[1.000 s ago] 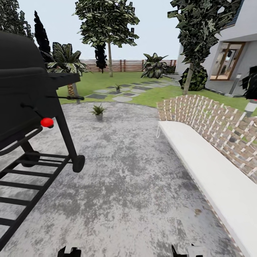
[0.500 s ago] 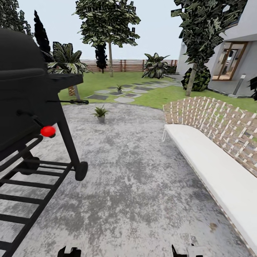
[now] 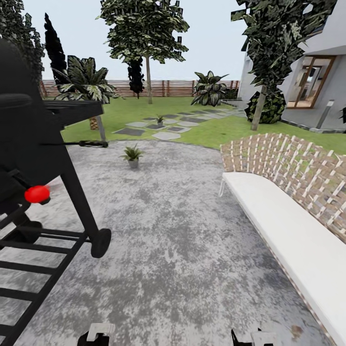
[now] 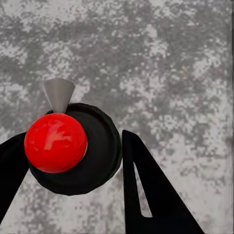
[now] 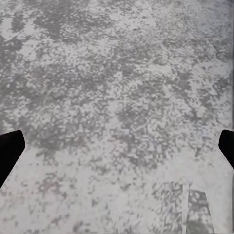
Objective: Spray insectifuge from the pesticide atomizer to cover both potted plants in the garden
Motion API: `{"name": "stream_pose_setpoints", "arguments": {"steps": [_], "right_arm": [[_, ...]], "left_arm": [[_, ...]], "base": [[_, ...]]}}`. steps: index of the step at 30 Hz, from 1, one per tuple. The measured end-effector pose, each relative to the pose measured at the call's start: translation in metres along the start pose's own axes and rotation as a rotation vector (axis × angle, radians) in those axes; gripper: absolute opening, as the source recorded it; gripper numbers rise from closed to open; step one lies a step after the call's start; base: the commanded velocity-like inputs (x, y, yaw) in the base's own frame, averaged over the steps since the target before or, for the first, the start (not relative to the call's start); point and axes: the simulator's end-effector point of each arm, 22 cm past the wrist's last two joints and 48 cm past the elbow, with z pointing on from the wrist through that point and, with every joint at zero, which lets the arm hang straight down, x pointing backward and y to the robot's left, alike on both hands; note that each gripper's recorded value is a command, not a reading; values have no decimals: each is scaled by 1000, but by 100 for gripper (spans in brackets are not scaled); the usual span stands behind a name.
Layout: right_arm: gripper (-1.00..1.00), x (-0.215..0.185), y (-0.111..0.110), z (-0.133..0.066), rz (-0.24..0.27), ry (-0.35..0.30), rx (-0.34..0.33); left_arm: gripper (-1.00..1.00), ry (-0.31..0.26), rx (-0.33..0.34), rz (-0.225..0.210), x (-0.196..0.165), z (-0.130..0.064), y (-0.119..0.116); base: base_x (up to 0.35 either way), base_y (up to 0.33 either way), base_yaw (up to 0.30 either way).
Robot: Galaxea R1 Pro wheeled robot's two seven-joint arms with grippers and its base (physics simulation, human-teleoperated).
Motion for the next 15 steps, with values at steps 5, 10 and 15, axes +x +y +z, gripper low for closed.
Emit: {"name": "stream_pose_setpoints", "arguments": {"steps": [5,10,15], "right_arm": [[100,0,0,0,0,0,0],[100,0,0,0,0,0,0],[100,0,0,0,0,0,0]], "left_arm": [[-100,0,0,0,0,0,0],[-100,0,-1,0,0,0,1],[-100,0,-1,1,0,0,1]], "base": [[279,-165,0],[278,-167,0],[278,-168,0]]}}
